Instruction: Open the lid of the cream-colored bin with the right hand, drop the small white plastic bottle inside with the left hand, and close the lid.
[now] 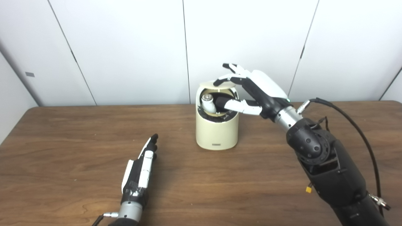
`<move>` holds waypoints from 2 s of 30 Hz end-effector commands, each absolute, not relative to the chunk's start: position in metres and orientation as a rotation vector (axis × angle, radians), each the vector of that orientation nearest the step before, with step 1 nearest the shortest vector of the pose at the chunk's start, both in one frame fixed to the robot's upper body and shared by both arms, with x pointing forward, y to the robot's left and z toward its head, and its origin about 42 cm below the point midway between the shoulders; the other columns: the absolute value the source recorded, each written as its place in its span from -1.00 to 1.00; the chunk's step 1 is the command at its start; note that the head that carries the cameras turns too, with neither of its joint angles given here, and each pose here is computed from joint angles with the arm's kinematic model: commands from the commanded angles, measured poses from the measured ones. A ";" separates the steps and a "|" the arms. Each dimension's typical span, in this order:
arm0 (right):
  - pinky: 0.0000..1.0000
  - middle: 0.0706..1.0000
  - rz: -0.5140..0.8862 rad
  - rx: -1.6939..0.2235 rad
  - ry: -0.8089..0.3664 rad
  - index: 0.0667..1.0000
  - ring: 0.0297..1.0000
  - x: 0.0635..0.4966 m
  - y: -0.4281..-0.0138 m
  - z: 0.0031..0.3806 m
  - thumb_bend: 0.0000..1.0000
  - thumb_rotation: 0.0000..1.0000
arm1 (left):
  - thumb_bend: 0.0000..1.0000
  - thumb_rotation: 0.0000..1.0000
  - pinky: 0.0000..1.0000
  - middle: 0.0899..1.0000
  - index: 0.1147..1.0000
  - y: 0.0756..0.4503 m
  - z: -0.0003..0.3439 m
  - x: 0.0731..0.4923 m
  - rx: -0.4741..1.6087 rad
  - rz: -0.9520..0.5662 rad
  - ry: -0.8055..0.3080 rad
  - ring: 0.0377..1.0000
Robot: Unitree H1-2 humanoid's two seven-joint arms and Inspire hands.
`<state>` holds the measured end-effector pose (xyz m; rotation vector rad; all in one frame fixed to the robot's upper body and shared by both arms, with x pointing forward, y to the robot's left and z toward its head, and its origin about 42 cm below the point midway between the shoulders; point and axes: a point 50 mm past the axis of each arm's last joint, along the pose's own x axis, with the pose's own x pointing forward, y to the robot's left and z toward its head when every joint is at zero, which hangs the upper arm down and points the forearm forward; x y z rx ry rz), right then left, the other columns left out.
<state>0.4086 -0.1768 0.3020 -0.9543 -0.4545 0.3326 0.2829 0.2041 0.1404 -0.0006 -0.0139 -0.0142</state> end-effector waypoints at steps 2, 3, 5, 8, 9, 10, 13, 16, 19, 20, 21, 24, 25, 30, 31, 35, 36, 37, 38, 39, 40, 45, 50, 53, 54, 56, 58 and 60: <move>0.99 0.93 0.300 -0.972 -0.515 0.45 1.00 0.405 -0.179 0.322 0.22 0.93 | 0.29 1.00 1.00 1.00 0.95 0.200 0.157 0.288 0.009 -0.012 -0.089 1.00; 0.99 0.93 0.302 -0.973 -0.511 0.45 1.00 0.405 -0.179 0.320 0.23 0.93 | 0.28 1.00 1.00 1.00 0.94 0.200 0.157 0.288 0.011 -0.010 -0.091 1.00; 1.00 0.93 0.317 -0.975 -0.496 0.45 1.00 0.403 -0.179 0.315 0.23 0.95 | 0.27 1.00 1.00 1.00 0.94 0.201 0.157 0.288 0.017 -0.009 -0.092 1.00; 1.00 0.93 0.332 -0.983 -0.483 0.45 1.00 0.402 -0.179 0.308 0.26 0.97 | 0.27 1.00 1.00 1.00 0.95 0.200 0.157 0.289 0.026 -0.013 -0.095 1.00; 1.00 0.92 0.336 -0.986 -0.482 0.45 1.00 0.401 -0.179 0.307 0.25 0.98 | 0.28 1.00 1.00 1.00 0.95 0.200 0.157 0.289 0.030 -0.015 -0.095 1.00; 0.99 0.92 0.342 -0.991 -0.476 0.45 1.00 0.401 -0.178 0.304 0.25 0.98 | 0.29 1.00 1.00 1.00 0.95 0.199 0.158 0.289 0.032 -0.014 -0.096 1.00; 1.00 0.93 0.360 -0.997 -0.461 0.46 1.00 0.399 -0.179 0.299 0.24 0.99 | 0.30 1.00 1.00 1.00 0.95 0.198 0.158 0.288 0.037 -0.016 -0.100 1.00; 1.00 0.94 0.373 -1.005 -0.445 0.47 1.00 0.397 -0.179 0.293 0.27 1.00 | 0.30 1.00 1.00 1.00 0.94 0.197 0.158 0.288 0.043 -0.015 -0.104 1.00; 1.00 0.93 0.383 -1.010 -0.433 0.48 1.00 0.395 -0.179 0.287 0.29 1.00 | 0.29 1.00 1.00 1.00 0.93 0.195 0.158 0.288 0.052 -0.011 -0.108 1.00; 1.00 0.93 0.385 -1.011 -0.429 0.48 1.00 0.395 -0.179 0.285 0.28 1.00 | 0.29 1.00 1.00 1.00 0.93 0.195 0.158 0.288 0.053 -0.012 -0.110 1.00; 1.00 0.93 0.386 -1.011 -0.428 0.48 1.00 0.394 -0.178 0.285 0.28 0.99 | 0.29 1.00 1.00 1.00 0.94 0.195 0.158 0.288 0.053 -0.012 -0.111 1.00; 1.00 0.94 0.394 -1.022 -0.417 0.49 1.00 0.393 -0.178 0.281 0.28 0.99 | 0.27 1.00 1.00 1.00 0.93 0.194 0.158 0.289 0.038 -0.008 -0.117 1.00; 1.00 0.94 0.396 -1.026 -0.414 0.49 1.00 0.392 -0.178 0.279 0.29 1.00 | 0.26 1.00 1.00 1.00 0.93 0.195 0.158 0.289 0.046 -0.005 -0.118 1.00; 1.00 0.93 0.394 -1.029 -0.411 0.48 1.00 0.391 -0.179 0.273 0.32 1.00 | 0.27 1.00 1.00 1.00 0.94 0.195 0.159 0.289 0.063 -0.003 -0.119 1.00; 1.00 0.93 0.394 -1.029 -0.409 0.48 1.00 0.391 -0.179 0.273 0.32 1.00 | 0.27 1.00 1.00 1.00 0.94 0.194 0.159 0.289 0.058 -0.003 -0.120 1.00; 1.00 0.94 0.397 -1.047 -0.391 0.49 1.00 0.391 -0.179 0.271 0.34 1.00 | 0.28 1.00 1.00 1.00 0.93 0.194 0.159 0.289 0.055 0.002 -0.122 1.00; 1.00 0.95 0.398 -1.053 -0.386 0.49 1.00 0.391 -0.179 0.270 0.35 1.00 | 0.28 1.00 1.00 0.99 0.92 0.194 0.159 0.289 0.056 0.004 -0.122 1.00; 1.00 0.96 0.400 -1.061 -0.384 0.49 1.00 0.391 -0.179 0.270 0.36 1.00 | 0.28 1.00 1.00 0.99 0.92 0.194 0.159 0.289 0.054 0.004 -0.123 1.00; 1.00 0.96 0.401 -1.070 -0.385 0.49 1.00 0.392 -0.179 0.269 0.36 1.00 | 0.27 1.00 1.00 0.99 0.92 0.194 0.160 0.289 0.051 0.004 -0.124 1.00; 1.00 0.97 0.401 -1.081 -0.385 0.49 1.00 0.392 -0.179 0.268 0.34 1.00 | 0.26 1.00 1.00 0.99 0.92 0.193 0.160 0.289 0.048 0.003 -0.127 1.00; 1.00 0.98 0.401 -1.091 -0.386 0.48 1.00 0.392 -0.178 0.268 0.32 1.00 | 0.25 1.00 1.00 0.99 0.92 0.193 0.160 0.290 0.047 0.004 -0.129 1.00; 1.00 1.00 0.406 -1.157 -0.378 0.45 1.00 0.392 -0.177 0.265 0.31 1.00 | 0.26 1.00 1.00 0.99 0.92 0.192 0.162 0.289 0.051 0.003 -0.128 1.00; 1.00 1.00 0.406 -1.167 -0.367 0.41 1.00 0.393 -0.179 0.263 0.32 1.00 | 0.28 1.00 1.00 0.98 0.93 0.192 0.162 0.289 0.046 0.006 -0.131 0.99; 1.00 1.00 0.398 -1.151 -0.375 0.43 1.00 0.393 -0.179 0.265 0.32 1.00 | 0.28 1.00 1.00 0.98 0.94 0.191 0.163 0.289 0.051 0.010 -0.137 0.98; 1.00 1.00 0.392 -1.141 -0.378 0.45 1.00 0.393 -0.179 0.266 0.31 1.00 | 0.28 1.00 1.00 0.98 0.94 0.191 0.163 0.290 0.053 0.010 -0.137 0.98; 1.00 1.00 0.384 -1.125 -0.384 0.47 1.00 0.392 -0.179 0.269 0.28 1.00 | 0.28 1.00 1.00 0.98 0.94 0.191 0.163 0.289 0.057 0.011 -0.139 0.98; 1.00 1.00 0.372 -1.098 -0.393 0.51 1.00 0.391 -0.180 0.276 0.25 1.00 | 0.28 1.00 0.99 0.98 0.93 0.192 0.163 0.289 0.060 0.014 -0.138 0.98; 1.00 1.00 0.352 -1.064 -0.407 0.53 1.00 0.388 -0.182 0.283 0.23 1.00 | 0.28 1.00 0.98 0.97 0.92 0.192 0.162 0.290 0.064 0.012 -0.138 0.97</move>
